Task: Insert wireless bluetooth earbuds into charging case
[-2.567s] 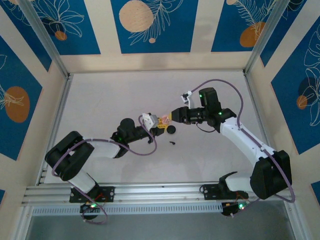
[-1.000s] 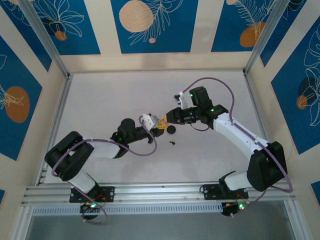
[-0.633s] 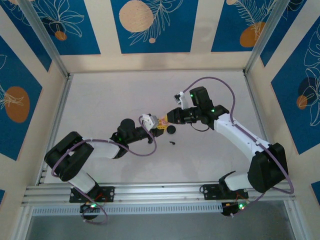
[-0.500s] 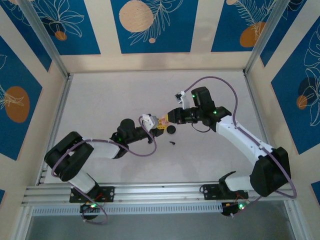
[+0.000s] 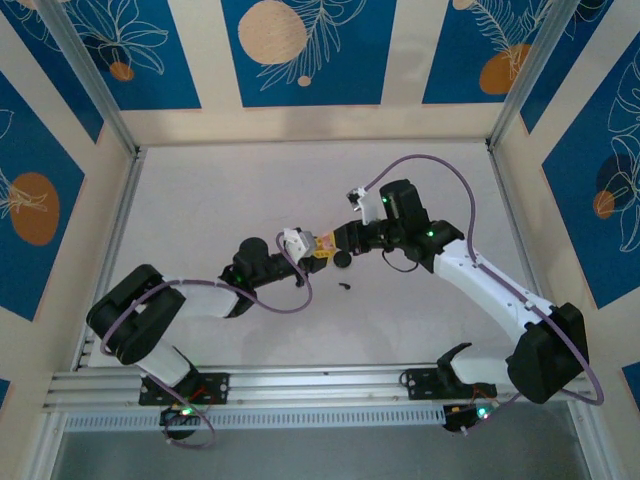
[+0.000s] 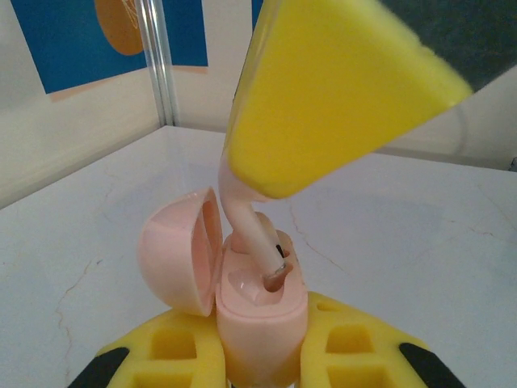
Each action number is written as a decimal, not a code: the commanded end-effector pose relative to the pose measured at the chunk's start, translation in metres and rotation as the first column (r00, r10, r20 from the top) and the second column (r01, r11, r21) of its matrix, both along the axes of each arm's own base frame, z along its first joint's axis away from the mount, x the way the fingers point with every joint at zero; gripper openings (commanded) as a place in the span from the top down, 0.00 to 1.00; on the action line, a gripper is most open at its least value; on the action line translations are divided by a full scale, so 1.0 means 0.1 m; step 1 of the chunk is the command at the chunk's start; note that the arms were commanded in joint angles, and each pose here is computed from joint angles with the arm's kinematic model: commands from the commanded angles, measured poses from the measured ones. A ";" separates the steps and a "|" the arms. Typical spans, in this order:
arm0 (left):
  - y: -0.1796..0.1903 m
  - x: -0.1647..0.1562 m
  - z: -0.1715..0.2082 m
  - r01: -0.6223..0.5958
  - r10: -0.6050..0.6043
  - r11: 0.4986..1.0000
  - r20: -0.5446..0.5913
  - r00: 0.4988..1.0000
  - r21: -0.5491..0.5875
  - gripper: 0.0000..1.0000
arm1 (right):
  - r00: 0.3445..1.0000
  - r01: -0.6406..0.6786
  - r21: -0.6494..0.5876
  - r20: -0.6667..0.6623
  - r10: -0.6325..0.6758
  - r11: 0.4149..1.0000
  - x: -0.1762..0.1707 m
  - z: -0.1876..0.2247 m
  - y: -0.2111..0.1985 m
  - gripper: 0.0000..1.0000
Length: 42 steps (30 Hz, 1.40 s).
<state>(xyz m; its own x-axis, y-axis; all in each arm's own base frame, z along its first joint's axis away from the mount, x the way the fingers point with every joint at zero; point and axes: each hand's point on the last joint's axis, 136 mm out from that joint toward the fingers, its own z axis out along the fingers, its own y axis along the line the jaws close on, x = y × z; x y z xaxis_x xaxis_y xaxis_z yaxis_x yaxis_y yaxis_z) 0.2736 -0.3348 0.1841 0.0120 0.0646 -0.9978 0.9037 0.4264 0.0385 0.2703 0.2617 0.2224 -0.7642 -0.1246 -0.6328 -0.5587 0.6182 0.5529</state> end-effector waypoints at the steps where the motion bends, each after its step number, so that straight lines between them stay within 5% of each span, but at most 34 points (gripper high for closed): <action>1: -0.02 -0.06 0.18 0.020 -0.018 0.999 0.067 0.998 -0.028 0.95 | 1.000 -0.007 -0.046 0.015 0.007 0.999 -0.01 -0.11 -0.01 0.84; 42: 0.01 -0.08 0.19 0.014 -0.013 1.000 0.071 0.997 -0.014 0.95 | 0.999 0.004 -0.160 0.053 0.005 0.987 -0.12 -0.25 -0.11 0.84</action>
<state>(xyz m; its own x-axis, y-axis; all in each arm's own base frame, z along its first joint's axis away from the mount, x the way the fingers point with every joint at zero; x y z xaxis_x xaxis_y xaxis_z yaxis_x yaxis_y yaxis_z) 0.2725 -0.3330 0.1817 0.0183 0.0907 -0.9957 0.9026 0.4268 0.0555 0.2669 0.2590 0.2154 -0.7061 -0.1880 -0.6828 -0.5996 0.6717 0.4351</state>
